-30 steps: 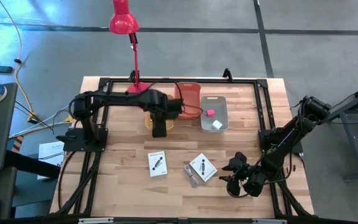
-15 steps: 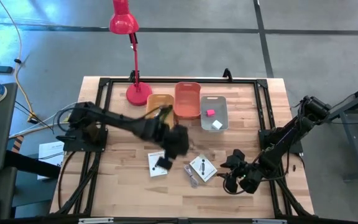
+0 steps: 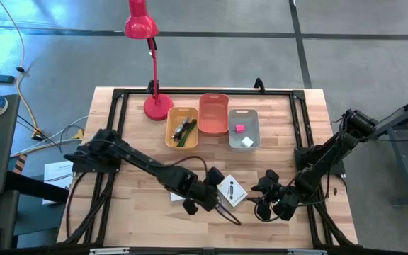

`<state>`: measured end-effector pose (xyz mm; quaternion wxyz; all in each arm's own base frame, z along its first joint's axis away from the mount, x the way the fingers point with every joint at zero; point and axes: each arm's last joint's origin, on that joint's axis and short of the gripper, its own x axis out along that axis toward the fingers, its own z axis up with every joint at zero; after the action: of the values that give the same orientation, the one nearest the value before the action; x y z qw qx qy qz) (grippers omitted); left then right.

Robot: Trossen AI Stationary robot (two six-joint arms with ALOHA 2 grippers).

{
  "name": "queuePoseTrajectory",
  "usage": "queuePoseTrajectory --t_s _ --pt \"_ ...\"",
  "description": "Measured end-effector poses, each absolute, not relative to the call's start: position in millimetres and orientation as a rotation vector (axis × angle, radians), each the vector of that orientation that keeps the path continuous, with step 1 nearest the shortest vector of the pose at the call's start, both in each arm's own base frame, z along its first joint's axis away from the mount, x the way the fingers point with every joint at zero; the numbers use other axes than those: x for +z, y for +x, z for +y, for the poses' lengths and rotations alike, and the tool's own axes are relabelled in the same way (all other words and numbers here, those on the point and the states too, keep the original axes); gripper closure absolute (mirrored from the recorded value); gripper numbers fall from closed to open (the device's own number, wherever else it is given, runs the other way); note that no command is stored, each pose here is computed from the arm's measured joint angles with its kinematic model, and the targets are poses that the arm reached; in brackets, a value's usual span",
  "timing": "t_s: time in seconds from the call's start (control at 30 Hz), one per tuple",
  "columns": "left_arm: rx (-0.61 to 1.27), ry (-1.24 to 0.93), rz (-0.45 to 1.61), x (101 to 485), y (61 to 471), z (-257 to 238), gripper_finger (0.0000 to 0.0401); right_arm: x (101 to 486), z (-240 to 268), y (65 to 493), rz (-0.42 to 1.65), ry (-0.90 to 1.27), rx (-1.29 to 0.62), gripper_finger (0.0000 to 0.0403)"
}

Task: Pick and place items into bin
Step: Put the purple charger cable into the yellow bin

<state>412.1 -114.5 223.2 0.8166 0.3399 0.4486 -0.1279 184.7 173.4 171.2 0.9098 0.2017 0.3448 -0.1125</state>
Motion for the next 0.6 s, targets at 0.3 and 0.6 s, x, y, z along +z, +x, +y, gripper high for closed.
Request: queuePoseTrajectory --t_s 0.3,0.6 --pt "-0.296 0.696 0.993 177.5 429.3 -120.5 0.0270 171.3 174.0 184.9 0.717 0.426 -0.223 0.0204" --pt "-0.324 0.696 1.021 162.0 432.3 -120.3 0.0236 171.3 173.8 184.8 0.713 0.423 -0.228 0.0204"
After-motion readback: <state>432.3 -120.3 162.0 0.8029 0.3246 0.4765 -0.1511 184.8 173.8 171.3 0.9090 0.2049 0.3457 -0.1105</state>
